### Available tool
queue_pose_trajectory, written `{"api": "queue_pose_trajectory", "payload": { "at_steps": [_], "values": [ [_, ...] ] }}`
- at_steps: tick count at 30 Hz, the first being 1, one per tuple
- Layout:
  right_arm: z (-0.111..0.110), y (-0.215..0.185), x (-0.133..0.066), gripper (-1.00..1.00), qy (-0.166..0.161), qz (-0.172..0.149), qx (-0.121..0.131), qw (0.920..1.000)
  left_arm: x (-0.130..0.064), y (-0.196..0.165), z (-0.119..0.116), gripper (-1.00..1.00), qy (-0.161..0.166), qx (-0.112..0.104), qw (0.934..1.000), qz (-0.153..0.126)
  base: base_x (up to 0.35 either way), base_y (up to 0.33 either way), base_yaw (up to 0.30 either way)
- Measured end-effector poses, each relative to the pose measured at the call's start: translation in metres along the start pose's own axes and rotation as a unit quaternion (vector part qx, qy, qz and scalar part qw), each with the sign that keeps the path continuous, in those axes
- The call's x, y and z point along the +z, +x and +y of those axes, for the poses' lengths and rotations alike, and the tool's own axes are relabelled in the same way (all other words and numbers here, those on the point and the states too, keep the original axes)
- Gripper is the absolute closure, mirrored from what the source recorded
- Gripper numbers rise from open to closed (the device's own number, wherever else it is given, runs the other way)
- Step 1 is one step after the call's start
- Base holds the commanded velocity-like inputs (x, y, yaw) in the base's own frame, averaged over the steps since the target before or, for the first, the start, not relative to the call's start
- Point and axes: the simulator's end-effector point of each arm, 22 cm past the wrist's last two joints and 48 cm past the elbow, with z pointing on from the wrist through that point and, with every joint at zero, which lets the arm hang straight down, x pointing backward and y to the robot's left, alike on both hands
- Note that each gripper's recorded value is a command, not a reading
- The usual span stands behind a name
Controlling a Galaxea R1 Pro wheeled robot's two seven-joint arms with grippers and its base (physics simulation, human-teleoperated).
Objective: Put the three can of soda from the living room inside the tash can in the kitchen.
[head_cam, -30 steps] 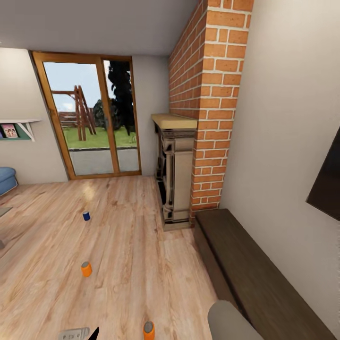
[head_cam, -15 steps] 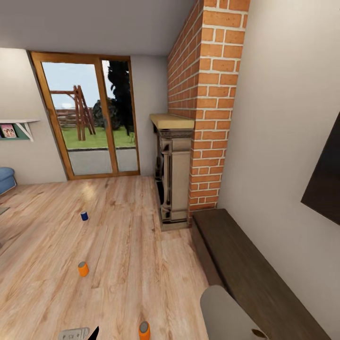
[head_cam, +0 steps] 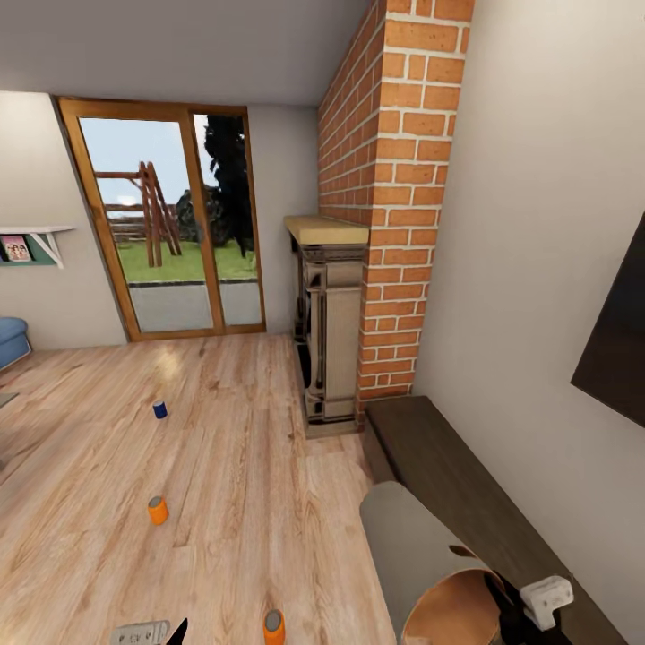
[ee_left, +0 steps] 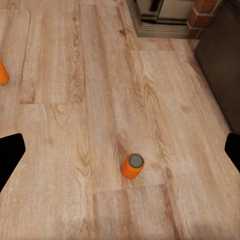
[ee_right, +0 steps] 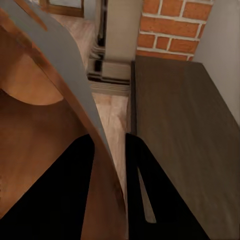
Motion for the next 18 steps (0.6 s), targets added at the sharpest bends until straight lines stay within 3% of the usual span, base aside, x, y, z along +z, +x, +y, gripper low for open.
{"api": "queue_pose_trajectory", "payload": {
  "at_steps": [12,18],
  "values": [
    [-0.006,-0.092,0.018,1.0,0.001,-0.02,0.003,0.9998,0.0,0.0,0.0,-1.0,0.0,0.0,1.0,0.0,0.0,0.0,0.0],
    [-0.001,-0.121,0.019,1.0,-0.004,-0.002,0.008,1.0,0.0,0.003,0.0,-1.0,0.0,-0.001,1.0,0.003,0.0,0.0,0.0]
  ]
}}
